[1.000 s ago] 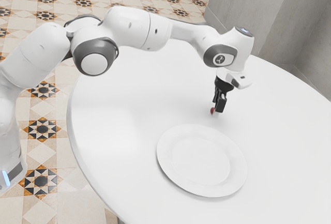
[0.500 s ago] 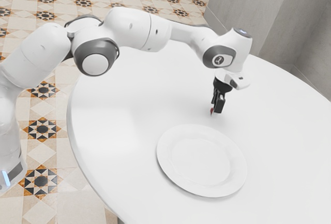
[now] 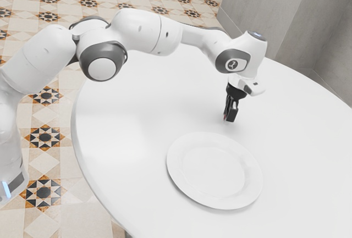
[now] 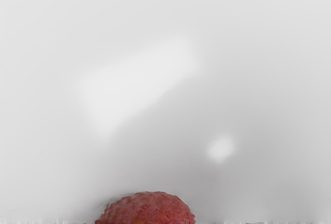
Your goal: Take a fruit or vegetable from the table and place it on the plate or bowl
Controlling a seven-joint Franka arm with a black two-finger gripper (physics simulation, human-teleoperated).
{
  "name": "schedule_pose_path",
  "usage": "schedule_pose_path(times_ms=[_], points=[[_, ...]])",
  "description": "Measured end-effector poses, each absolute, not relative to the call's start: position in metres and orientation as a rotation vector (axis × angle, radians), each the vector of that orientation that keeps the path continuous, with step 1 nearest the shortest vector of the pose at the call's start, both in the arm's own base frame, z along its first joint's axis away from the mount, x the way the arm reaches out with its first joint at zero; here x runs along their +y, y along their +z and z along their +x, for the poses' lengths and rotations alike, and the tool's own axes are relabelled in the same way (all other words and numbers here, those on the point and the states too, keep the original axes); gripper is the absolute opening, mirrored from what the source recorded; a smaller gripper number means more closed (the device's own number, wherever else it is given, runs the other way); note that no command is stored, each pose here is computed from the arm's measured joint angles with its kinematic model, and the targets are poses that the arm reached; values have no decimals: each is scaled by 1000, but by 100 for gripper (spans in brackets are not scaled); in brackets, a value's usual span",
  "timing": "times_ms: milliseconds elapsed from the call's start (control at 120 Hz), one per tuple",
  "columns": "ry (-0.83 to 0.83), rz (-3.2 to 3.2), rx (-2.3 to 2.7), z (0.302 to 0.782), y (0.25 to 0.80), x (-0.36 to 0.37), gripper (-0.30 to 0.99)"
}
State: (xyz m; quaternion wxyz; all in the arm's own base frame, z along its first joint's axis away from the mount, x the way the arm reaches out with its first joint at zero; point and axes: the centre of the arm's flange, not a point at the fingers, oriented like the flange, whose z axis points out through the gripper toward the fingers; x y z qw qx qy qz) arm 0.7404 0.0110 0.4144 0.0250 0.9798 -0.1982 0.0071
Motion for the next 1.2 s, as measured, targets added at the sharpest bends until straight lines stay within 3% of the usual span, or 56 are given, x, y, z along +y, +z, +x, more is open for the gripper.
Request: schedule_pose_path(times_ms=[167, 308, 742, 983, 1200], points=[[21, 3030, -604, 740, 413, 15, 25], [14, 3032, -593, 741, 409, 20, 20], [62, 3028, -621, 732, 451, 5, 19], [77, 2991, -735, 694, 507, -61, 19], [39, 2950, -815, 658, 521, -117, 19]])
